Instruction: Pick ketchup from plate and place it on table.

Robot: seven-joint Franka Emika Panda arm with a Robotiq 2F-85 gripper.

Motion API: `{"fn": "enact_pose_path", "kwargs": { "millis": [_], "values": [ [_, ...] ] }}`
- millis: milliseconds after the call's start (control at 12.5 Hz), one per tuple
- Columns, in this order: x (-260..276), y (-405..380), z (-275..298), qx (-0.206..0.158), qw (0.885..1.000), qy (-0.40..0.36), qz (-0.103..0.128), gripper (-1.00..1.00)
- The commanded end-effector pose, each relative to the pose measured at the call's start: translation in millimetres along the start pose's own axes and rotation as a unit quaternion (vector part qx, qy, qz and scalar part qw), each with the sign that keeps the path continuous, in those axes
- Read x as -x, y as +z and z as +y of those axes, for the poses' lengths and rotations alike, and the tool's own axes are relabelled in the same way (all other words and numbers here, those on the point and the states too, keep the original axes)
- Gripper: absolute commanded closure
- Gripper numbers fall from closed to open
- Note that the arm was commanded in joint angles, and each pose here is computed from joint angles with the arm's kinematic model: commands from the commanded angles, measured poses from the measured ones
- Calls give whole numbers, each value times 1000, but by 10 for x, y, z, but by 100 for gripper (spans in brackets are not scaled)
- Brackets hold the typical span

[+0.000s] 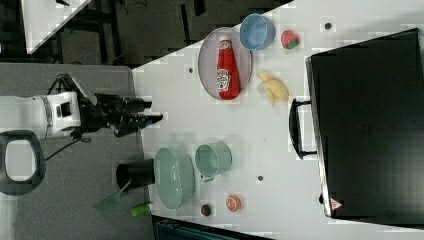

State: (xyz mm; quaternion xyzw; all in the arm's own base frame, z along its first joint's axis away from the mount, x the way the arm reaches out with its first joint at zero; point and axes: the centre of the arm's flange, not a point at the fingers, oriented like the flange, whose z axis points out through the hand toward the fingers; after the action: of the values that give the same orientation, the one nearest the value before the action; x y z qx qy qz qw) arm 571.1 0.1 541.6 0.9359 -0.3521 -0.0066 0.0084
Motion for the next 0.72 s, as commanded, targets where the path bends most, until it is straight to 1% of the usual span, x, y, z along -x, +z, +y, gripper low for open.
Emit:
{"fn": "enact_pose_path", "kwargs": {
  "millis": [80, 240, 480, 720],
  "values": [
    [284, -518, 609, 2, 997, 73, -23, -58],
    [245, -384, 531, 8, 998, 51, -32, -100],
    [121, -3, 290, 16, 999, 22, -46, -100],
    [14, 486, -61, 15, 998, -15, -52, -100]
  ]
}}
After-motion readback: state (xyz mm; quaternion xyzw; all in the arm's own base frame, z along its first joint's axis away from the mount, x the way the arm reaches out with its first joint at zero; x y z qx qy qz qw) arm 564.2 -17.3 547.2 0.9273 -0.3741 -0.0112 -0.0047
